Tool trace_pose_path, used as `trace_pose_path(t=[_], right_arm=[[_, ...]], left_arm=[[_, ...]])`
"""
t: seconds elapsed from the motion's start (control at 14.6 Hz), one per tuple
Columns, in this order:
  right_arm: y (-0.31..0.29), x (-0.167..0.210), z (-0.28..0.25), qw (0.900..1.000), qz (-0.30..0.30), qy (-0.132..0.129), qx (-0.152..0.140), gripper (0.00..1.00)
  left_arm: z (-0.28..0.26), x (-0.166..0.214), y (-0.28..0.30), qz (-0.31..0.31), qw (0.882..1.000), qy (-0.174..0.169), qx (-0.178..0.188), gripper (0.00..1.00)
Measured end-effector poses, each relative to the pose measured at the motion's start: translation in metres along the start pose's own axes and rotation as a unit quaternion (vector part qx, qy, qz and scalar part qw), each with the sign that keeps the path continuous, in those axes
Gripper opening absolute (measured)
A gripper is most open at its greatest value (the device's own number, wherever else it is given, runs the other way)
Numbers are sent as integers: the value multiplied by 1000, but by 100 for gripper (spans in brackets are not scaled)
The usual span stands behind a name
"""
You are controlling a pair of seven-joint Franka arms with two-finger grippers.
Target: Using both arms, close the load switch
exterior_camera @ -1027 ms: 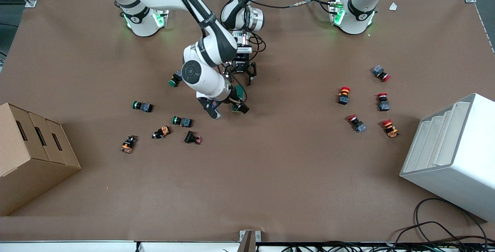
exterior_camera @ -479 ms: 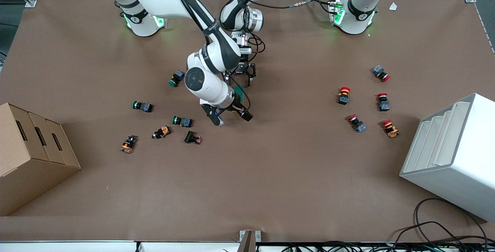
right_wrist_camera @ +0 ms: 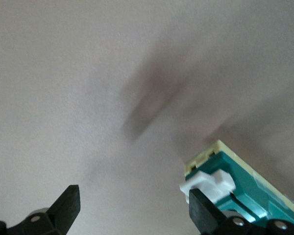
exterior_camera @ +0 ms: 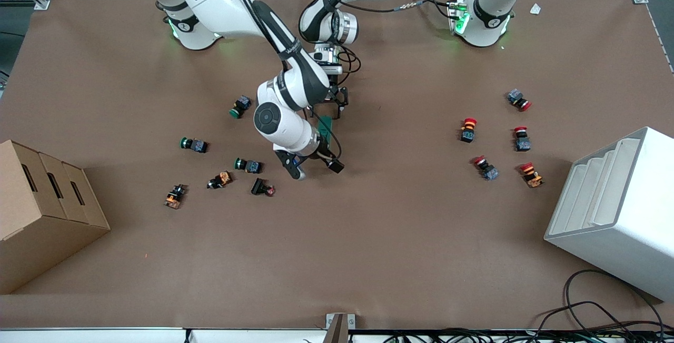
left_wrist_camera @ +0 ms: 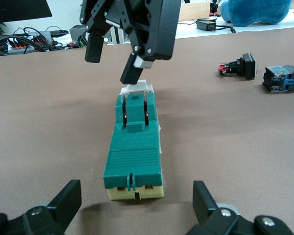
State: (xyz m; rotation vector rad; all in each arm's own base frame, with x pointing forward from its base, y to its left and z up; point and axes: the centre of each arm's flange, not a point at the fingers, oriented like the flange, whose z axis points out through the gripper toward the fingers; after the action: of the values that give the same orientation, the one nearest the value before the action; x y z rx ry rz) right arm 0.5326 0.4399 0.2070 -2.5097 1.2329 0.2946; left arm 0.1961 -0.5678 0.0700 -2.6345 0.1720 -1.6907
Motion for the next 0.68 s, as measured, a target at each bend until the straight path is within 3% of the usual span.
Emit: trace_pose_path(t=[0.21, 0.34, 0.55, 0.68], right_arm=[[-5, 38, -11, 999, -18, 31, -3, 100], [-4, 81, -29, 998, -43, 39, -22, 100], [-6, 154, -100, 992, -102, 58, -33, 100], [7, 202, -163, 983, -158, 73, -59, 100]], left_arm=[[0, 0, 0, 0, 1000, 0, 0, 100], [1, 0, 0, -1, 1000, 0, 0, 100], [1, 1, 1, 0, 1000, 1, 0, 100], [3, 6, 4, 0, 1000, 3, 0, 99]])
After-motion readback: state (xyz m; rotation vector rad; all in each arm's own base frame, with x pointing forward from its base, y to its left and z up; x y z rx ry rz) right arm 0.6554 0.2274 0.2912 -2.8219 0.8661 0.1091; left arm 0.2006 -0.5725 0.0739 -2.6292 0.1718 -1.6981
